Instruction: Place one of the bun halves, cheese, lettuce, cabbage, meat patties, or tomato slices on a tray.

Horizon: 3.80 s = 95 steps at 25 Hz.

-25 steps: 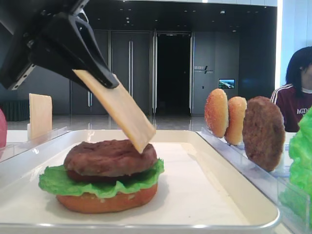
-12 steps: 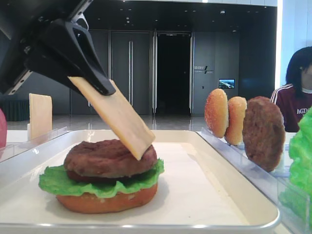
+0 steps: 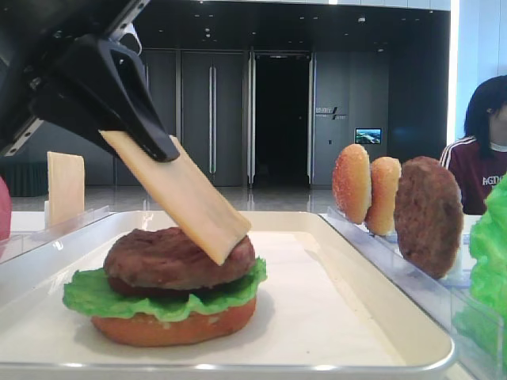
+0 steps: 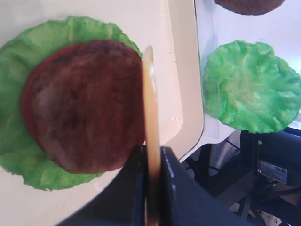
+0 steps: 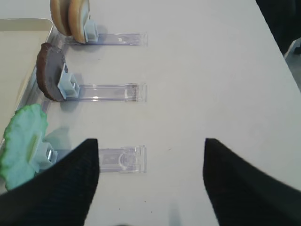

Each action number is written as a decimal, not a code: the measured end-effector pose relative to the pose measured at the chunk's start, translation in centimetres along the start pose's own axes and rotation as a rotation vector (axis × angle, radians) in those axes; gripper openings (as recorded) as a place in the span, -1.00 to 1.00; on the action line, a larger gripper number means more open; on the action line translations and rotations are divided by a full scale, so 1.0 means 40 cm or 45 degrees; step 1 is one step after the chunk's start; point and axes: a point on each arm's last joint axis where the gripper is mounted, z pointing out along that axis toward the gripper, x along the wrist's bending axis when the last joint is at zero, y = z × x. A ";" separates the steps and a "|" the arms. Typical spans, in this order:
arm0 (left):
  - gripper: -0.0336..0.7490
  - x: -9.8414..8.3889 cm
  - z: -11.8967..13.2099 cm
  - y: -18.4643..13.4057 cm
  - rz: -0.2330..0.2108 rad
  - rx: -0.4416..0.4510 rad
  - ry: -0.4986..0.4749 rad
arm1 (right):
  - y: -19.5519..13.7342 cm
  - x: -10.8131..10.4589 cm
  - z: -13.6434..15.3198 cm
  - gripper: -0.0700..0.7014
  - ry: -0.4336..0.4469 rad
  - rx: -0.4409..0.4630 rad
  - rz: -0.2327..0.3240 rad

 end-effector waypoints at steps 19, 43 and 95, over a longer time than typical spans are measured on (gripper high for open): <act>-0.06 0.006 0.000 -0.002 -0.043 0.013 0.035 | 0.000 0.000 0.000 0.42 0.000 0.000 0.000; 0.35 0.008 -0.077 -0.014 -0.037 -0.051 0.321 | 0.000 0.000 0.000 0.42 0.000 0.000 0.000; 0.35 0.146 -0.549 -0.075 -0.143 -0.263 0.946 | 0.000 0.000 0.000 0.42 0.000 0.000 0.000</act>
